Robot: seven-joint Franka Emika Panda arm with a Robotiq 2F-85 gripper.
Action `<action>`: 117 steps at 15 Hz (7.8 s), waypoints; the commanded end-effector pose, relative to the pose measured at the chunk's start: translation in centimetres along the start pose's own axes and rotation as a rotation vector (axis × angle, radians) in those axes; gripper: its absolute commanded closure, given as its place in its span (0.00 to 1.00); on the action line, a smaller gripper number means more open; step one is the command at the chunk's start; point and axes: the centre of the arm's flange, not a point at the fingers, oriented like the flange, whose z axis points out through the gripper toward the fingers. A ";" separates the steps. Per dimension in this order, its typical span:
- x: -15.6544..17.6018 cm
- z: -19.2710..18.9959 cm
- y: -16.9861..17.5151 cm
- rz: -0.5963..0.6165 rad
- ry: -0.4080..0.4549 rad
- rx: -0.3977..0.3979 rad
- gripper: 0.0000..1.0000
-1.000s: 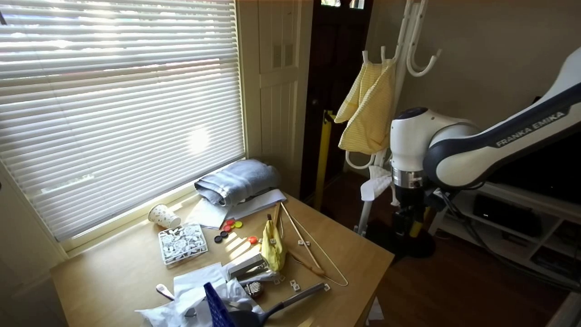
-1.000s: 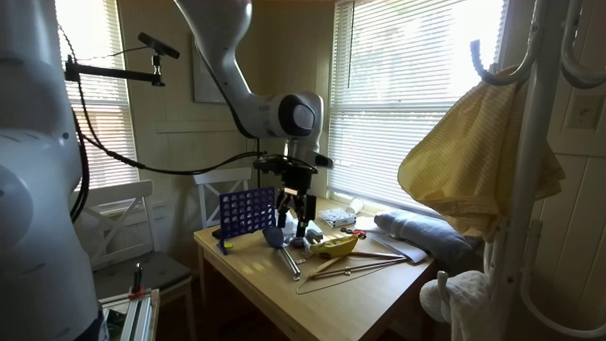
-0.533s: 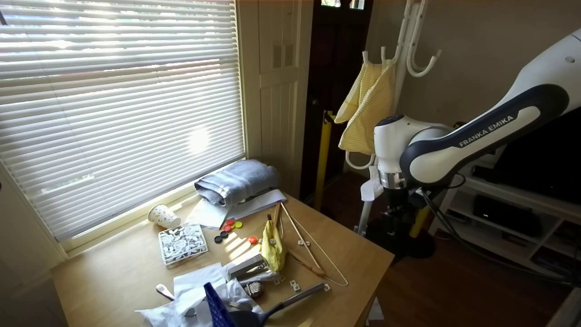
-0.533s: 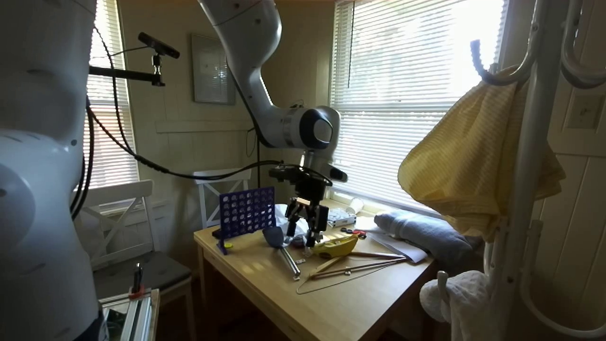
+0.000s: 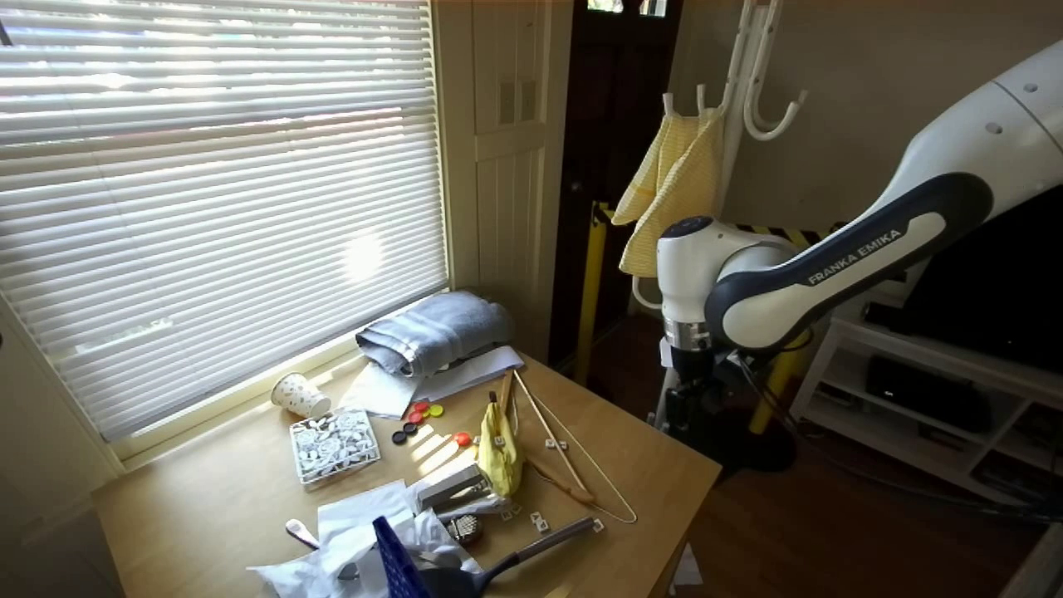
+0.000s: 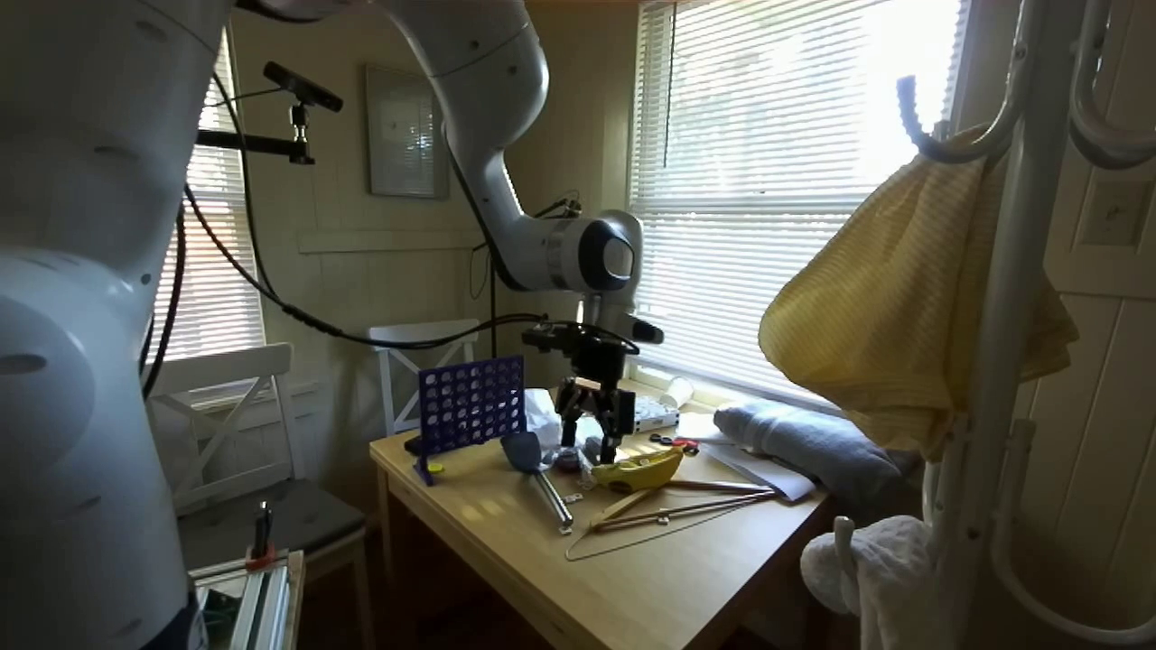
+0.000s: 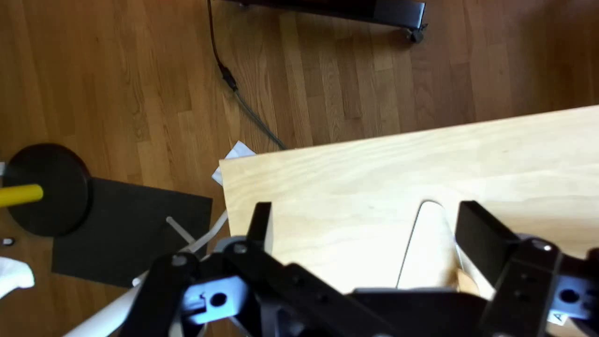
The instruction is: Hang the brown coat hanger high up on the coat rack
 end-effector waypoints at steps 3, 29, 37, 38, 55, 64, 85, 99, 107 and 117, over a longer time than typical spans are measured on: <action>9.9 3.1 -7.2 0.001 0.073 -0.128 0.00; 18.1 13.7 -13.3 -0.295 0.106 0.123 0.00; 16.5 14.2 -13.3 -0.284 0.152 0.124 0.00; 17.0 14.5 -13.6 -0.273 0.186 0.125 0.00; 19.2 14.9 -15.6 -0.292 0.307 0.167 0.00; 20.8 14.7 -15.8 -0.295 0.457 0.166 0.00; 21.5 15.9 -14.6 -0.266 0.437 0.207 0.84; 18.2 11.1 -16.4 -0.298 0.583 0.098 0.94; 17.8 7.8 -17.1 -0.014 0.685 -0.189 0.94; 14.2 8.2 -22.0 -0.506 0.821 0.076 0.94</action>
